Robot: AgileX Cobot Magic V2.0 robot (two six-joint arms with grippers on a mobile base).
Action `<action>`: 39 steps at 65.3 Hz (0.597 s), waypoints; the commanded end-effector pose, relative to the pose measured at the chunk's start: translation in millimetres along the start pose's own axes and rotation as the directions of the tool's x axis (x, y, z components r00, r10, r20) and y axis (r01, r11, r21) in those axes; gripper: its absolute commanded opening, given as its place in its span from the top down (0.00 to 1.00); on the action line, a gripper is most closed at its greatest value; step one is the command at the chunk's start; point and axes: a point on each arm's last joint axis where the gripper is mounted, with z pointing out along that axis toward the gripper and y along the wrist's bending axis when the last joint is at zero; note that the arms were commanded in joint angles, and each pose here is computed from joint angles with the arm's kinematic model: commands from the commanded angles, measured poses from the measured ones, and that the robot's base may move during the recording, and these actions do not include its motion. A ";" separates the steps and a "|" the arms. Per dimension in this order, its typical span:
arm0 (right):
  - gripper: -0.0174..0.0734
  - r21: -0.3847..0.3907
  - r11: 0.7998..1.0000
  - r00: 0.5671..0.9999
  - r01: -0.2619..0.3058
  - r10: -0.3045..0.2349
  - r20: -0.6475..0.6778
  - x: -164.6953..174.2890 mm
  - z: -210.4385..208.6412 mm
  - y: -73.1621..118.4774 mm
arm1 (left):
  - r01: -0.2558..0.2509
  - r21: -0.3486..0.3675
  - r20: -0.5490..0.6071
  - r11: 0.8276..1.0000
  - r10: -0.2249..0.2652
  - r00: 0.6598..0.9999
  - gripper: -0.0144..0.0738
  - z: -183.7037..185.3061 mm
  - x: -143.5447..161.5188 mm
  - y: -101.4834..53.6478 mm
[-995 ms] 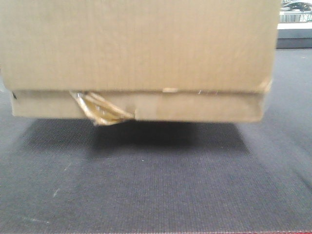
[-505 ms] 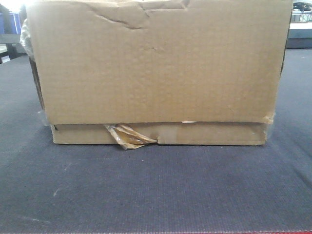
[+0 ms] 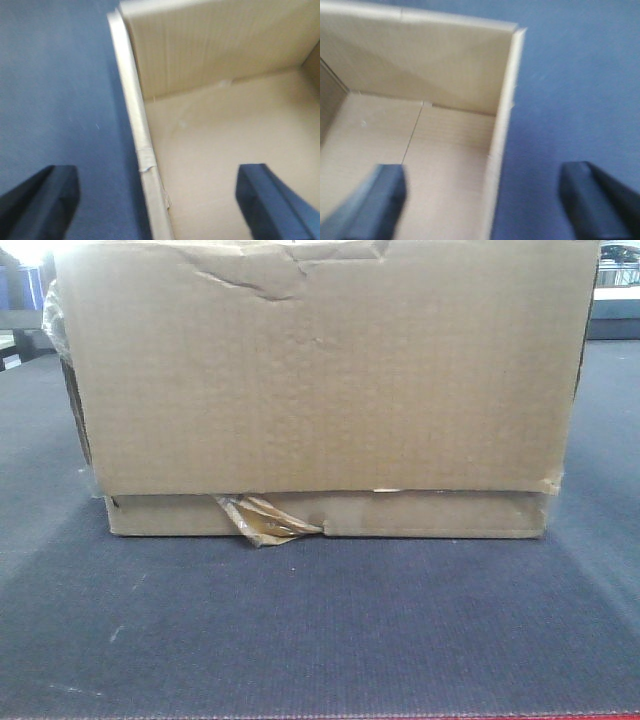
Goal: Grab carton from right shelf to conveyor
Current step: 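Lower the carton onto the belt with both grippers, then open both grippers and withdraw them from the carton walls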
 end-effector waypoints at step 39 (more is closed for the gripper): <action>0.89 0.104 0.994 0.989 0.027 -0.041 0.139 145.3 -86.3 -36.4 | 0.114 -0.072 0.172 0.991 -0.100 0.980 0.83 -85.7 145.6 62.2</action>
